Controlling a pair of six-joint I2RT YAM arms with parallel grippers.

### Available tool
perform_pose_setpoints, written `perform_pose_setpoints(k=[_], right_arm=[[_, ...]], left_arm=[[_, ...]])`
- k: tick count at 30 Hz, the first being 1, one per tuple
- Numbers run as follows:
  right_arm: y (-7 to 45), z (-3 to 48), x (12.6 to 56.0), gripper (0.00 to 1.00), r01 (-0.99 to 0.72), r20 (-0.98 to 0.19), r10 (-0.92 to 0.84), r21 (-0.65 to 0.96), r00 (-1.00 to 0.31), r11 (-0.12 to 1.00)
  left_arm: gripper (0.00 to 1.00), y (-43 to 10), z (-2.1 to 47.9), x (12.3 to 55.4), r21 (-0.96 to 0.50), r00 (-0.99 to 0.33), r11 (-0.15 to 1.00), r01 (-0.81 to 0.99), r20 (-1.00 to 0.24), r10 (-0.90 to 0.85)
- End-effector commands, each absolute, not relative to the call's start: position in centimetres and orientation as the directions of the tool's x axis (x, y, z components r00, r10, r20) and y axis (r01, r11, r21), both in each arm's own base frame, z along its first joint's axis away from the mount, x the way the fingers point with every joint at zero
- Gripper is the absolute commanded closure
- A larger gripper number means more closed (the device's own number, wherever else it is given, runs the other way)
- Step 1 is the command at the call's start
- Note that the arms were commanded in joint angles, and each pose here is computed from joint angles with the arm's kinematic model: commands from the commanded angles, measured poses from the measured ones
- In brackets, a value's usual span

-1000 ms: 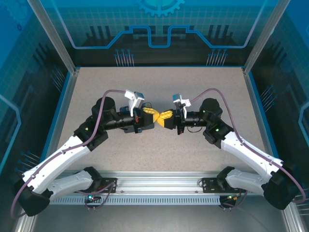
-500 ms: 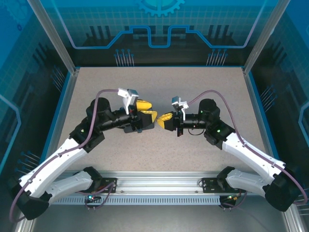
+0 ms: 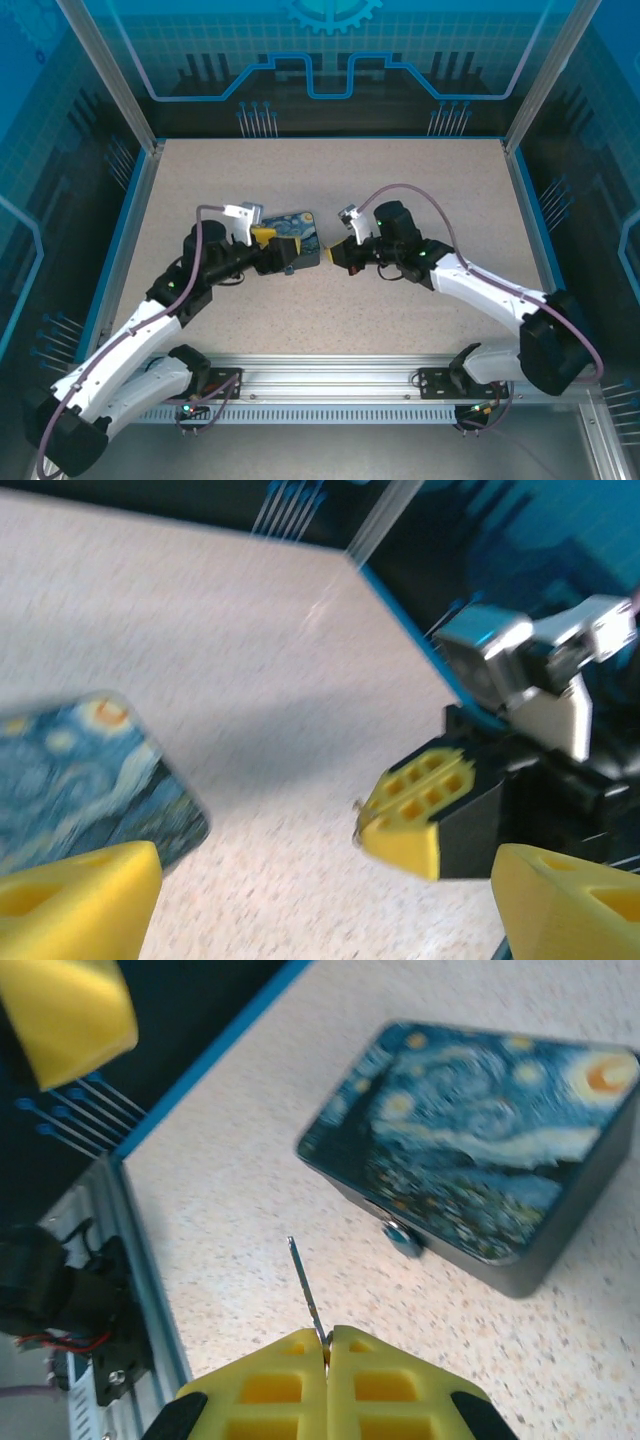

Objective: Unlock a padlock with a key

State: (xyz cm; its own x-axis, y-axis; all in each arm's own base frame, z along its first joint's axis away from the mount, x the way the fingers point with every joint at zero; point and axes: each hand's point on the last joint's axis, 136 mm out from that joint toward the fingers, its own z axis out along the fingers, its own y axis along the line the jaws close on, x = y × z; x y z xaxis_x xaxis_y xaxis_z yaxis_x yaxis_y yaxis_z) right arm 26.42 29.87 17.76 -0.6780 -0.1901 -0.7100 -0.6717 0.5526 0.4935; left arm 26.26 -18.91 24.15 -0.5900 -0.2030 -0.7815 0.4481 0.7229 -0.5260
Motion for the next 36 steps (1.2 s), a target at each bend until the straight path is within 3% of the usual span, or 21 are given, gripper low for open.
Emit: perform_pose_setpoints(k=[1, 5, 13, 19, 27, 36], right_arm=[[30.1, 16.6, 27.9, 1.00, -0.612, -0.685, -0.161, 0.489, -0.711, 0.622], [31.4, 16.4, 29.8, 1.00, -0.595, -0.688, -0.133, 0.496, -0.714, 0.633], [34.2, 14.8, 33.4, 1.00, -0.593, -0.675, -0.152, 0.492, -0.722, 0.637], [35.2, 14.2, 35.1, 1.00, -0.584, -0.673, -0.148, 0.487, -0.725, 0.650], [33.7, 14.5, 33.6, 1.00, -0.592, -0.676, -0.165, 0.468, -0.718, 0.657], [30.8, 14.8, 31.5, 1.00, -0.585, -0.683, -0.167, 0.443, -0.711, 0.679]], left_arm=[[0.10, -17.2, 20.2, 26.3, -0.546, -0.642, 0.775, 0.317, -0.726, -0.249], [0.01, -14.7, 16.5, 26.7, -0.560, -0.665, 0.811, 0.168, -0.672, -0.326], [0.01, -9.2, 15.1, 30.3, -0.642, -0.623, 0.767, -0.030, -0.588, -0.516], [0.01, -8.5, 12.0, 34.6, -0.674, -0.689, 0.736, -0.068, -0.502, -0.523], [0.15, -9.5, 9.5, 39.1, -0.678, -0.734, 0.734, -0.041, -0.478, -0.482], [0.54, -11.4, 6.4, 41.1, -0.659, -0.809, 0.752, -0.009, -0.438, -0.393]])
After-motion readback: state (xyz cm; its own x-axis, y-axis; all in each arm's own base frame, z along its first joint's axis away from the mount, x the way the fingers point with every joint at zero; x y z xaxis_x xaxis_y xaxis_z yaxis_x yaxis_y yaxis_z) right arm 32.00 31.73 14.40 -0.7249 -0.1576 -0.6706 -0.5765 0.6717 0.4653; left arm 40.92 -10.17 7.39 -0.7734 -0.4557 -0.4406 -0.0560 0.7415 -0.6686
